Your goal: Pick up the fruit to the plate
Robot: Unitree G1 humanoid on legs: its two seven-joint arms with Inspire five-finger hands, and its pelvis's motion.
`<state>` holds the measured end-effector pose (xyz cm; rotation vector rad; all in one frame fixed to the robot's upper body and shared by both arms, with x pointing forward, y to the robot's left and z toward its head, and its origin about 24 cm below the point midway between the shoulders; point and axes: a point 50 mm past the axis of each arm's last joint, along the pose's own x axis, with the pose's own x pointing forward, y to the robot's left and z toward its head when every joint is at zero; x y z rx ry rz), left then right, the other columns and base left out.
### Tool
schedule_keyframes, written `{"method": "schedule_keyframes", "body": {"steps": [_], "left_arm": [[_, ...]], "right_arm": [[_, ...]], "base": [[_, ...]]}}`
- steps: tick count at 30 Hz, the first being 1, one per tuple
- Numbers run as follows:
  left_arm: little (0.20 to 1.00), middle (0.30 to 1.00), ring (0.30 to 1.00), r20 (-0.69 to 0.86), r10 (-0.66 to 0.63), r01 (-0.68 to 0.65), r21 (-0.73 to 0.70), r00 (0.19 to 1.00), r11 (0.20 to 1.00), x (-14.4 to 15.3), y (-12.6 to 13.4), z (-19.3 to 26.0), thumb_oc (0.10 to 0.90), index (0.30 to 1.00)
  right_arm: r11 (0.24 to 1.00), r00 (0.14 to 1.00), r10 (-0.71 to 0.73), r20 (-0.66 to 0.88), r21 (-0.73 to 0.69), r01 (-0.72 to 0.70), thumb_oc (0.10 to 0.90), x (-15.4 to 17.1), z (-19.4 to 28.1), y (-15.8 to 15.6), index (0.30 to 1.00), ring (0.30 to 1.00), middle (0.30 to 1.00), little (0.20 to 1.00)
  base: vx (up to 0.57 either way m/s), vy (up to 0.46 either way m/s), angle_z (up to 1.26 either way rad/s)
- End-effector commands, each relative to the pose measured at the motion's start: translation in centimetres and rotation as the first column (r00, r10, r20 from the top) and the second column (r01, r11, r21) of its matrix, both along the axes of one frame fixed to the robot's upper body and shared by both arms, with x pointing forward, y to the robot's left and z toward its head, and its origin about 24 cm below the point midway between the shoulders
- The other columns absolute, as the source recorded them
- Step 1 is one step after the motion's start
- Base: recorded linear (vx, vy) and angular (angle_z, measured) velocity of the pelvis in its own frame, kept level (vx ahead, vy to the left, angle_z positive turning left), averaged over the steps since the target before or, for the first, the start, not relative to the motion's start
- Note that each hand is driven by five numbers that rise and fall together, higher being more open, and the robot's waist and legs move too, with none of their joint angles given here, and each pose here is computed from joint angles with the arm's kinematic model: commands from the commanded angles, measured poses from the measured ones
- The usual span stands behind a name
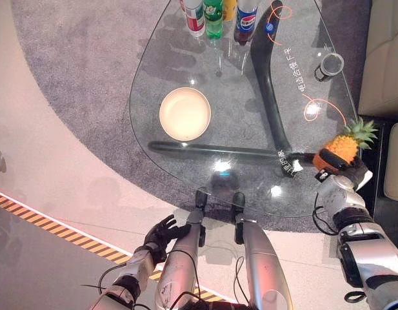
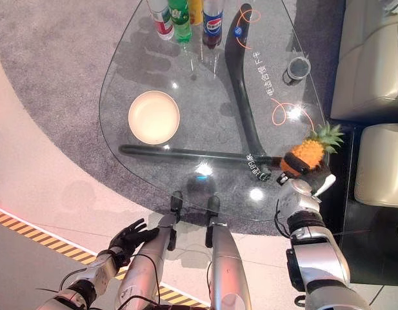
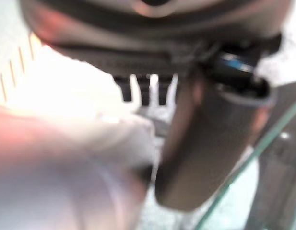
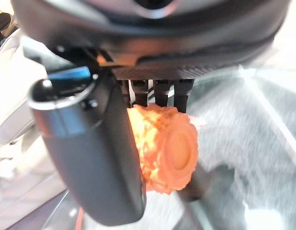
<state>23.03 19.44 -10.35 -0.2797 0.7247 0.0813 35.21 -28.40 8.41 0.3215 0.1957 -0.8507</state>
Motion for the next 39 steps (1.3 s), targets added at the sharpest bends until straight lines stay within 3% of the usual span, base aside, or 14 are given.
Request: {"method": "schedule_keyframes", "body": {"steps": [1, 6, 14, 15, 18, 24, 30, 33, 39], "left_arm": [[0.900, 0.900, 0.900, -0.023, 0.066, -0.066, -0.006, 0.998, 0.998, -2.3, 1.5, -0.8, 0.800, 0.900], [0.900, 0.900, 0.900, -0.007, 0.100, -0.100, -0.017, 0.995, 0.995, -2.6, 1.8, -0.9, 0.800, 0.900], [0.900, 0.900, 0.900, 0.079, 0.288, -0.282, -0.079, 0.954, 0.956, -2.2, 3.0, 0.1, 0.800, 0.900], [0.900, 0.900, 0.900, 0.120, 0.372, -0.361, -0.107, 0.920, 0.927, -2.0, 3.7, 0.7, 0.800, 0.900], [0.900, 0.900, 0.900, 0.202, 0.463, -0.443, -0.141, 0.863, 0.886, -1.4, 5.1, 2.0, 0.800, 0.900], [0.900, 0.900, 0.900, 0.431, 0.542, -0.511, -0.196, 0.722, 0.837, 0.8, 7.3, 6.7, 0.800, 0.900], [0.900, 0.900, 0.900, 0.640, 0.458, -0.406, -0.239, 0.617, 0.882, 2.6, 7.0, 12.3, 0.800, 0.900], [0.900, 0.900, 0.900, 0.676, 0.435, -0.364, -0.256, 0.595, 0.896, 2.7, 6.6, 13.4, 0.800, 0.900], [0.900, 0.900, 0.900, 0.762, 0.308, 0.026, -0.391, 0.570, 0.920, 3.2, 2.8, 16.9, 0.800, 0.900]], "right_arm": [[0.986, 0.970, 0.041, 0.238, -0.164, -0.001, 0.100, 0.7, 5.7, -0.1, 0.300, 0.300, 0.300, 0.200], [0.975, 0.941, 0.090, 0.326, -0.223, -0.016, 0.100, 0.4, 7.5, 0.4, 0.300, 0.300, 0.300, 0.200], [0.918, 0.827, 0.329, 0.456, -0.361, -0.167, 0.100, -0.3, 9.9, 4.2, 0.300, 0.300, 0.300, 0.200], [0.879, 0.777, 0.429, 0.461, -0.413, -0.240, 0.100, -1.0, 9.7, 5.4, 0.300, 0.300, 0.300, 0.200], [0.818, 0.708, 0.544, 0.450, -0.471, -0.329, 0.100, -1.7, 9.3, 6.8, 0.300, 0.300, 0.300, 0.200], [0.655, 0.522, 0.749, 0.408, -0.577, -0.488, 0.100, -3.7, 8.2, 9.3, 0.300, 0.300, 0.300, 0.200], [0.513, 0.370, 0.857, 0.358, -0.653, -0.557, 0.100, -5.8, 7.3, 10.5, 0.300, 0.300, 0.300, 0.200], [0.467, 0.333, 0.883, 0.330, -0.677, -0.568, 0.100, -6.2, 7.2, 10.9, 0.300, 0.300, 0.300, 0.200], [0.314, 0.188, 0.949, 0.252, -0.736, -0.599, 0.100, -7.5, 7.6, 12.1, 0.300, 0.300, 0.300, 0.200]], "base": [[-0.03, 0.023, 0.01], [0.00, 0.000, 0.00], [0.00, 0.001, 0.00], [0.00, 0.000, 0.00], [0.00, 0.000, 0.00], [0.04, -0.032, 0.05], [0.06, -0.047, 0.17], [0.04, -0.033, 0.13], [0.05, -0.043, 0.04]]}}
